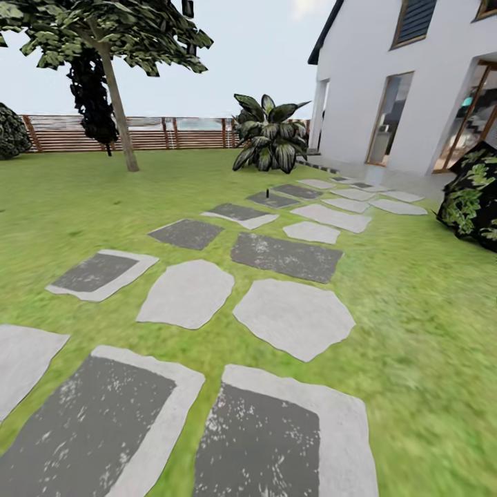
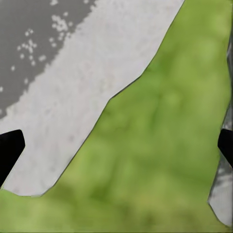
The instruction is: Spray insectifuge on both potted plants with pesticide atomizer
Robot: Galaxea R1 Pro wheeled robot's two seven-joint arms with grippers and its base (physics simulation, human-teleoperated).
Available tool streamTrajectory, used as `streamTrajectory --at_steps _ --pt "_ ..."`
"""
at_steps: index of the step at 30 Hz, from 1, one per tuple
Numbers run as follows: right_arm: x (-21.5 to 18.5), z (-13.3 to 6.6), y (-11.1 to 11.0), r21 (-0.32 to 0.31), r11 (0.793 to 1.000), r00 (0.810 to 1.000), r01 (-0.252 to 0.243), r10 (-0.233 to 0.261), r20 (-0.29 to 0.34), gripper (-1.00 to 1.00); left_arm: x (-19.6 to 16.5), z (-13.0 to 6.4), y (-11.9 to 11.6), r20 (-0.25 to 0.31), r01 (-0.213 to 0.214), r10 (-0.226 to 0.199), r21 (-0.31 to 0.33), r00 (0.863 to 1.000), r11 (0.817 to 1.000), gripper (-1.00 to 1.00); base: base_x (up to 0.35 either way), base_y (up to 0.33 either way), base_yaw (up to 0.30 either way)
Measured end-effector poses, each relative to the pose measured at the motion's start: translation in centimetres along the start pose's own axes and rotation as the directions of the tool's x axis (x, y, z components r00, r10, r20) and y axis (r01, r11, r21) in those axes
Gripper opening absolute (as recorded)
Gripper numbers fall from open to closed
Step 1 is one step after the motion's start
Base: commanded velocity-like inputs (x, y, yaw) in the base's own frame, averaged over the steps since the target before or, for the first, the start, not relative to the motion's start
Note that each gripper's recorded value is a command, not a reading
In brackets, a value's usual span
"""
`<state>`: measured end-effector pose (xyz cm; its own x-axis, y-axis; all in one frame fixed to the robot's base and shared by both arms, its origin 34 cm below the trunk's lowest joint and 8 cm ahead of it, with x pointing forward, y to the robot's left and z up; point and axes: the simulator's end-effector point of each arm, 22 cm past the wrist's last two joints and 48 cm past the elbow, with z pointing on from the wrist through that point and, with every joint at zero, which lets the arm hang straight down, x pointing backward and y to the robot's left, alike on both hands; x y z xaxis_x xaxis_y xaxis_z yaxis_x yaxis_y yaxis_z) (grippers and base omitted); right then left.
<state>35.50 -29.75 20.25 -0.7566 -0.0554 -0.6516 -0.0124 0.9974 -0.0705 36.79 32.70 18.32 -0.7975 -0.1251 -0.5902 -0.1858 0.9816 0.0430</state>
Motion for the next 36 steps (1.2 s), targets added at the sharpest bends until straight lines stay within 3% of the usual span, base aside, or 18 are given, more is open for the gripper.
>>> streamTrajectory --at_steps 36 --pt "-0.04 0.00 -0.03 0.001 1.000 1.000 -0.001 0.001 0.002 1.00 0.00 0.00 -0.05 0.000 -0.003 0.003 0.002 1.000 1.000 1.00 0.339 0.000 0.000"
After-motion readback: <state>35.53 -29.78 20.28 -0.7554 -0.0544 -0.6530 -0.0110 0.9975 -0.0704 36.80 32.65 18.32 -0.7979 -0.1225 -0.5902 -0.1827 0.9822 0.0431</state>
